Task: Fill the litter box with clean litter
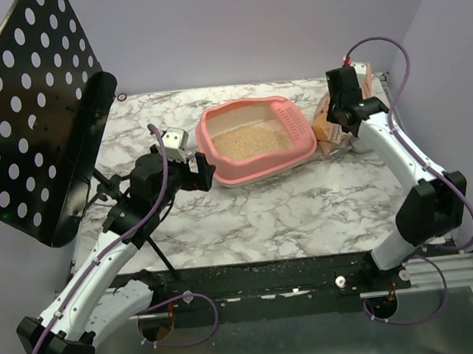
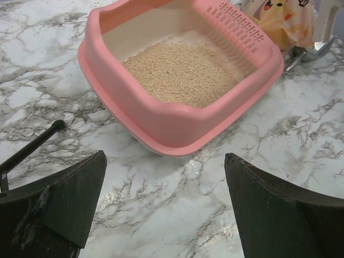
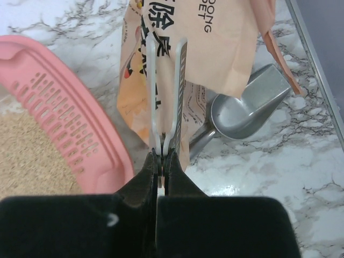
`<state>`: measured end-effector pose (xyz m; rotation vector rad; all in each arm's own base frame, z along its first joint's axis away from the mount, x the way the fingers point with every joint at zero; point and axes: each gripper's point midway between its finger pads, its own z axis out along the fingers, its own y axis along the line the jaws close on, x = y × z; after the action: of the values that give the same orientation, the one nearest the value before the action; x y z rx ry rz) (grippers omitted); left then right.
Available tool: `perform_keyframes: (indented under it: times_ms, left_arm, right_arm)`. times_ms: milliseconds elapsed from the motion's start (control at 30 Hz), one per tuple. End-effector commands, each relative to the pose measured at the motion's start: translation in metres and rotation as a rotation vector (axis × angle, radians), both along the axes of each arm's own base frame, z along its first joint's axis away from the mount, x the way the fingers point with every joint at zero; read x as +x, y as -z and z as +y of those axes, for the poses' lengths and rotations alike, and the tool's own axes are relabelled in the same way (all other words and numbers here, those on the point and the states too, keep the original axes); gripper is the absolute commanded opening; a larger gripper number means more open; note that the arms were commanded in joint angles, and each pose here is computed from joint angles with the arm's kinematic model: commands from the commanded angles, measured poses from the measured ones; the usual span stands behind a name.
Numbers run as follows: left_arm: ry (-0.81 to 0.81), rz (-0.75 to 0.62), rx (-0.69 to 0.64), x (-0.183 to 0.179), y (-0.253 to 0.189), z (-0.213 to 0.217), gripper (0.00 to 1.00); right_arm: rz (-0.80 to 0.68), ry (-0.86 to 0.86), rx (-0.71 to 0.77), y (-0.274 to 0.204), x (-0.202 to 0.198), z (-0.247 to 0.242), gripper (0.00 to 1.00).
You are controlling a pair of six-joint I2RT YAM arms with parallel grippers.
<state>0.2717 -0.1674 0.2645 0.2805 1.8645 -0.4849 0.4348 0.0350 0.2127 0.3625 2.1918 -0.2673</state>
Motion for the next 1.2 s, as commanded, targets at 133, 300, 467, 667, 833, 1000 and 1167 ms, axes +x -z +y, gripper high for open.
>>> perform_keyframes:
  times_ms: [133,300,467,667,833,1000,1167]
  left_arm:
    - [0.028,-0.012,-0.033,-0.005,-0.009,-0.004,0.99]
    - [0.025,-0.022,-0.041,-0.008,-0.014,-0.002,0.99]
    - [0.031,-0.046,-0.057,-0.012,-0.022,-0.001,0.99]
    - [0.036,-0.051,-0.064,-0.013,-0.024,-0.001,0.99]
    - [0.035,-0.047,-0.059,-0.013,-0.022,-0.001,0.99]
    - [0.034,-0.041,-0.054,-0.012,-0.020,-0.001,0.99]
    - [0.034,-0.030,-0.045,-0.010,-0.017,-0.003,0.99]
  right_arm:
    - [0.009,-0.192,0.116,-0.017,-0.058,0.040,0.00]
    - [0.061,-0.171,0.173,0.002,-0.106,0.034,0.00]
    - [0.138,-0.192,0.302,0.042,-0.147,0.046,0.00]
    - [0.228,-0.159,0.364,0.094,-0.175,0.048,0.00]
    - [0.282,-0.220,0.474,0.118,-0.187,0.070,0.00]
    - [0.318,-0.248,0.521,0.128,-0.192,0.080,0.18]
    - [0.322,-0.223,0.494,0.128,-0.194,0.074,0.52]
